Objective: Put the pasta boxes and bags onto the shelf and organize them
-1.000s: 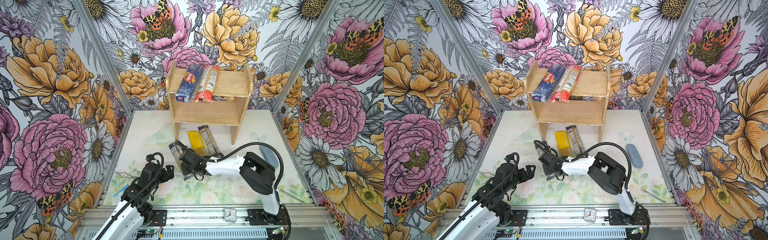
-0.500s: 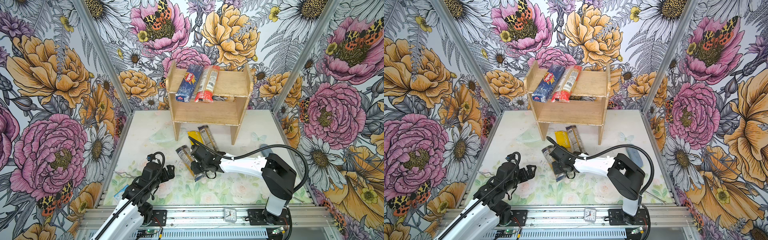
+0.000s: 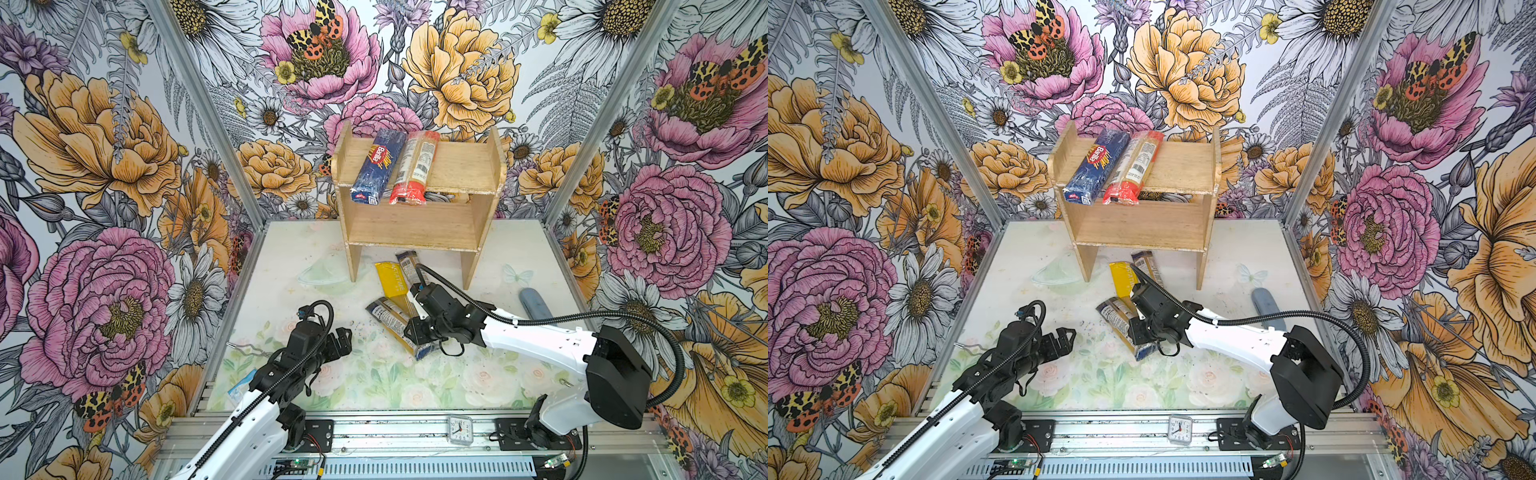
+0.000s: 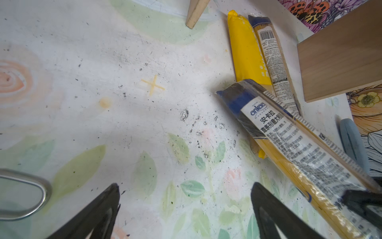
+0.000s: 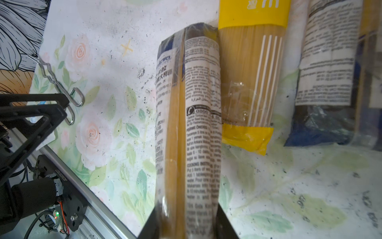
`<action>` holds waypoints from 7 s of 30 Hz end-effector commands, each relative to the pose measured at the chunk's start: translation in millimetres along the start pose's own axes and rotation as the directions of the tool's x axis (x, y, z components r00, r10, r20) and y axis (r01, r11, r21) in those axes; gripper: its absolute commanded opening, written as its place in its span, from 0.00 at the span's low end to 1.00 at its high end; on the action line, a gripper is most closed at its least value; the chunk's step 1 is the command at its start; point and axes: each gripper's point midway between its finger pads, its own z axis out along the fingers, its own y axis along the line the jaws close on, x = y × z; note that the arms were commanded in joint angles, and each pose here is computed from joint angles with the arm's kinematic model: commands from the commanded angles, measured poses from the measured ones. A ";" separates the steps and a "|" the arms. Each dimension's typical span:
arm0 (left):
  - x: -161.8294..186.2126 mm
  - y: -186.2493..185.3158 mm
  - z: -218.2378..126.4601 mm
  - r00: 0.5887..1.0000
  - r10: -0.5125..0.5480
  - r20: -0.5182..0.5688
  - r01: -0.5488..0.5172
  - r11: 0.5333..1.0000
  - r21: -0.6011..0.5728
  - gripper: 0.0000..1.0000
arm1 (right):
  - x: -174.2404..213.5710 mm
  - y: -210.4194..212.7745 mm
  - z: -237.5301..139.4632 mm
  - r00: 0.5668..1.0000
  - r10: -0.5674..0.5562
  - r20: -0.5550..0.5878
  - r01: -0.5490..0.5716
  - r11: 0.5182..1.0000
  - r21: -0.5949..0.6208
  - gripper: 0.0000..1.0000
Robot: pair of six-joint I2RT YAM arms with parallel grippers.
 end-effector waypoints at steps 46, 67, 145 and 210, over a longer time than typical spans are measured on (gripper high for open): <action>4.2 -1.2 4.6 1.000 0.007 -0.005 -0.007 1.000 0.028 0.99 | 89.2 -10.5 64.0 0.959 -0.188 -0.213 0.209 0.974 0.082 0.75; 5.3 -3.0 4.0 1.000 0.002 -0.006 -0.001 0.999 0.035 0.99 | 143.3 -39.1 91.3 0.895 -0.298 -0.332 0.383 0.894 0.231 0.76; -7.4 -19.9 13.0 0.999 0.040 0.009 -0.040 0.997 0.068 0.99 | -110.9 79.3 -448.6 0.565 0.020 0.825 0.149 0.981 -0.125 0.00; -7.5 -29.8 5.2 0.996 0.084 0.017 -0.085 0.994 0.069 0.99 | -307.6 -23.8 -351.4 0.495 -0.063 0.867 -0.382 0.880 0.282 0.08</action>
